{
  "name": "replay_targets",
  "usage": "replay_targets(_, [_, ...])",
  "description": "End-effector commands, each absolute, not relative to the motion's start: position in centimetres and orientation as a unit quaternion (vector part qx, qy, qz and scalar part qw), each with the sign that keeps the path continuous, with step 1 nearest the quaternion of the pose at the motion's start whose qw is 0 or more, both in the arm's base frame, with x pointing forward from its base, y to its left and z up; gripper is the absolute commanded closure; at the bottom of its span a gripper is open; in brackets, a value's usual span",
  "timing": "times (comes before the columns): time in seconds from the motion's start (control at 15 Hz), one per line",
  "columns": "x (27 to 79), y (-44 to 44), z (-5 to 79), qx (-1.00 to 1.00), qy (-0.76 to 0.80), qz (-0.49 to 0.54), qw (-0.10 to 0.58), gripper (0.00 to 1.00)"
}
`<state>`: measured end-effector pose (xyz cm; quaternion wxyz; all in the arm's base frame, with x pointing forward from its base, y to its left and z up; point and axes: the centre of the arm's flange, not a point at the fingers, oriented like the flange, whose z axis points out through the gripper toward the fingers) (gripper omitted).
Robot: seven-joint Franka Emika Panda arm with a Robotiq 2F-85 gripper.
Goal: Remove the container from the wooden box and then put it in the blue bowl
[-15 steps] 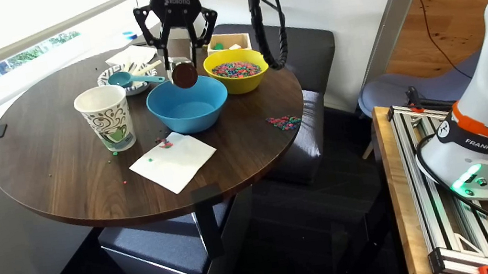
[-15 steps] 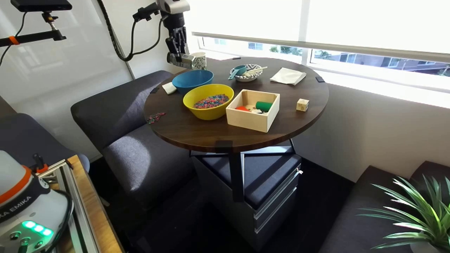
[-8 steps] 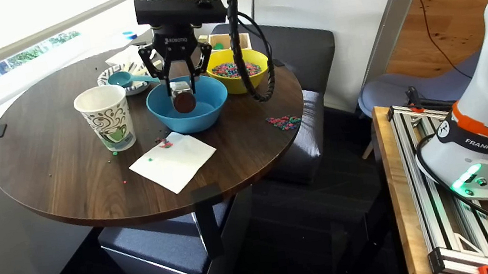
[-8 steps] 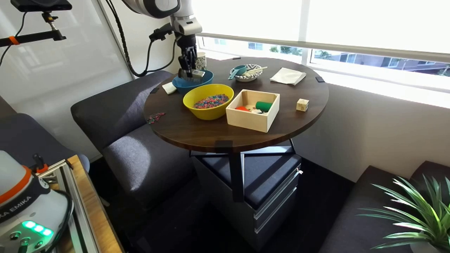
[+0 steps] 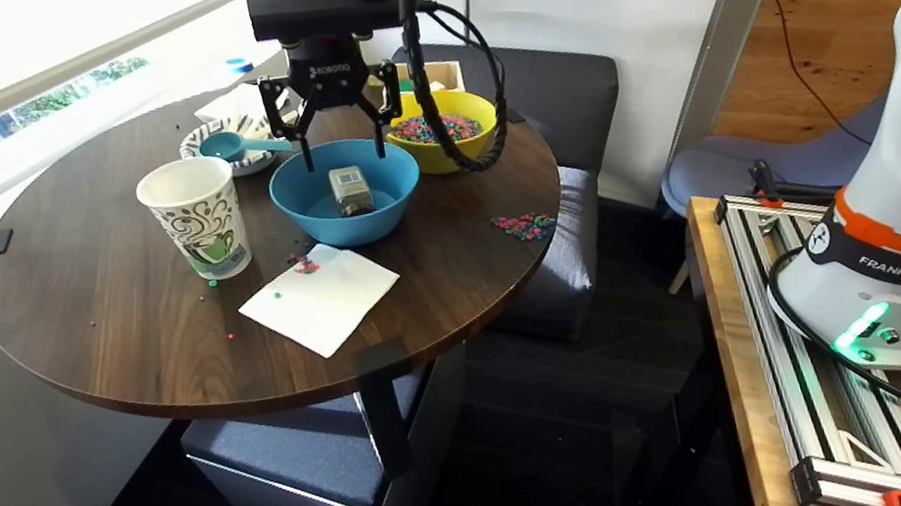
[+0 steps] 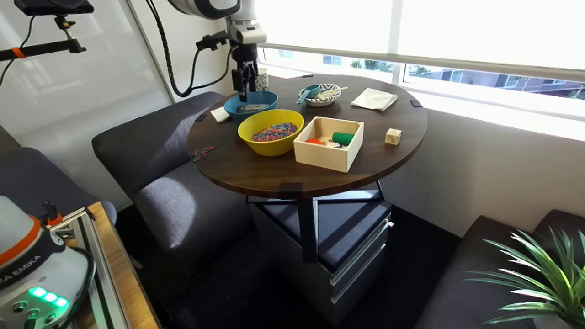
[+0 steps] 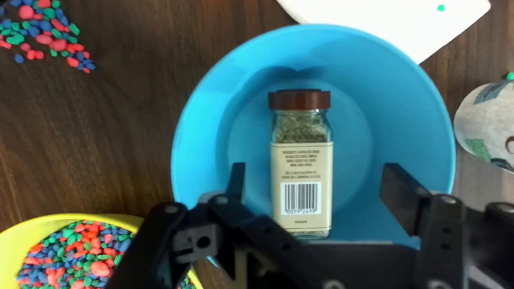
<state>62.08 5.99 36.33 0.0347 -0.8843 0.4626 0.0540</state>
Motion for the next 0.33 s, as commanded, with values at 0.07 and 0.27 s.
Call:
replay_targets(0.07, [59.8,3.1,42.0,-0.890,0.437,0.037,0.128,0.00])
replay_targets(0.27, [61.8,4.1,41.2,-0.888,0.449,0.036,0.094,0.00])
